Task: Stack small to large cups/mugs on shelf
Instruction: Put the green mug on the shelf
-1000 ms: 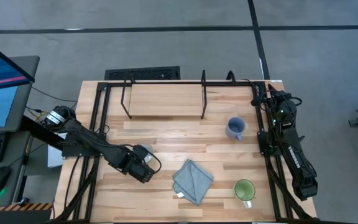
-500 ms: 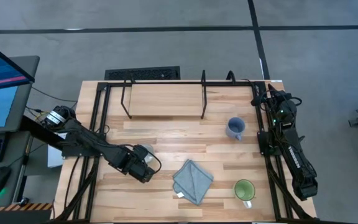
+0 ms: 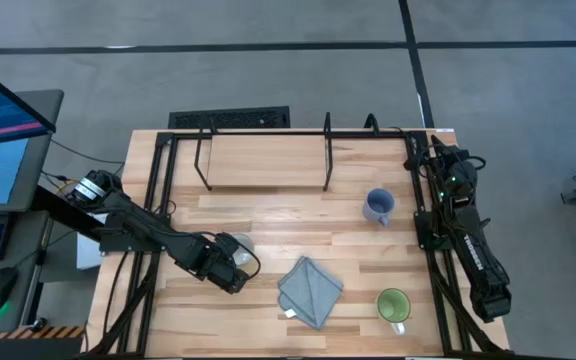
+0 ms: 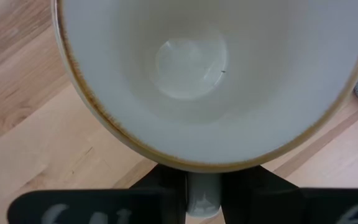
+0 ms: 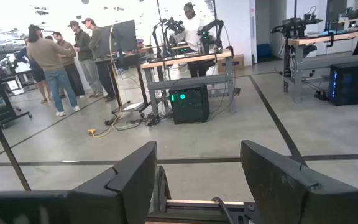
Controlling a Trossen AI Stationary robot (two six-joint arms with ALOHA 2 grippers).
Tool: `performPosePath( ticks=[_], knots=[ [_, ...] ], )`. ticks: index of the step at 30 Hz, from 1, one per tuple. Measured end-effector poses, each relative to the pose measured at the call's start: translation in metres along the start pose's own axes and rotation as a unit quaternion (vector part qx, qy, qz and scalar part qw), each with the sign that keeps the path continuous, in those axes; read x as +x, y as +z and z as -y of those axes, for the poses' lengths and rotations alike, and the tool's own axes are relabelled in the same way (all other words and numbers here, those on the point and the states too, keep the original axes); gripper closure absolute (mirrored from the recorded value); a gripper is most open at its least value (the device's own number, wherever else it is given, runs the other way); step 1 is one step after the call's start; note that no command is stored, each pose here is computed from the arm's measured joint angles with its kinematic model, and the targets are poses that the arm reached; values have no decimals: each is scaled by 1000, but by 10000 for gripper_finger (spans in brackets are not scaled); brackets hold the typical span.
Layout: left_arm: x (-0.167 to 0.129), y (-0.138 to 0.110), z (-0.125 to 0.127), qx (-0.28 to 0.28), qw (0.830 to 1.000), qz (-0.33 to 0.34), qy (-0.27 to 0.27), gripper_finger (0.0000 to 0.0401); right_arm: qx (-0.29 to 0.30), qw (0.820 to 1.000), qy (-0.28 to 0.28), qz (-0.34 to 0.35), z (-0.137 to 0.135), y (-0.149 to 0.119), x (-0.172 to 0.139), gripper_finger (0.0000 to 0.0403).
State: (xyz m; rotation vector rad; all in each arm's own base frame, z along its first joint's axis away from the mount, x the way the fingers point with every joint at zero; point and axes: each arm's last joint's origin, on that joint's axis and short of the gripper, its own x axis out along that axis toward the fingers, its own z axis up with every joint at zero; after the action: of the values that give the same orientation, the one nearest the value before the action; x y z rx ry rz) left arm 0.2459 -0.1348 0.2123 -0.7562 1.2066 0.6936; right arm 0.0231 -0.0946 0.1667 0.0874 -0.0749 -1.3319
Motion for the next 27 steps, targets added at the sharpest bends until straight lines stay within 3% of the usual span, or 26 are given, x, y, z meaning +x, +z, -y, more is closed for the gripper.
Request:
performPosePath(
  ticks=[27],
  knots=[
    [0,0,0,0,1000,1,1,344,0,1000,0,0,0,0,0,147]
  ],
)
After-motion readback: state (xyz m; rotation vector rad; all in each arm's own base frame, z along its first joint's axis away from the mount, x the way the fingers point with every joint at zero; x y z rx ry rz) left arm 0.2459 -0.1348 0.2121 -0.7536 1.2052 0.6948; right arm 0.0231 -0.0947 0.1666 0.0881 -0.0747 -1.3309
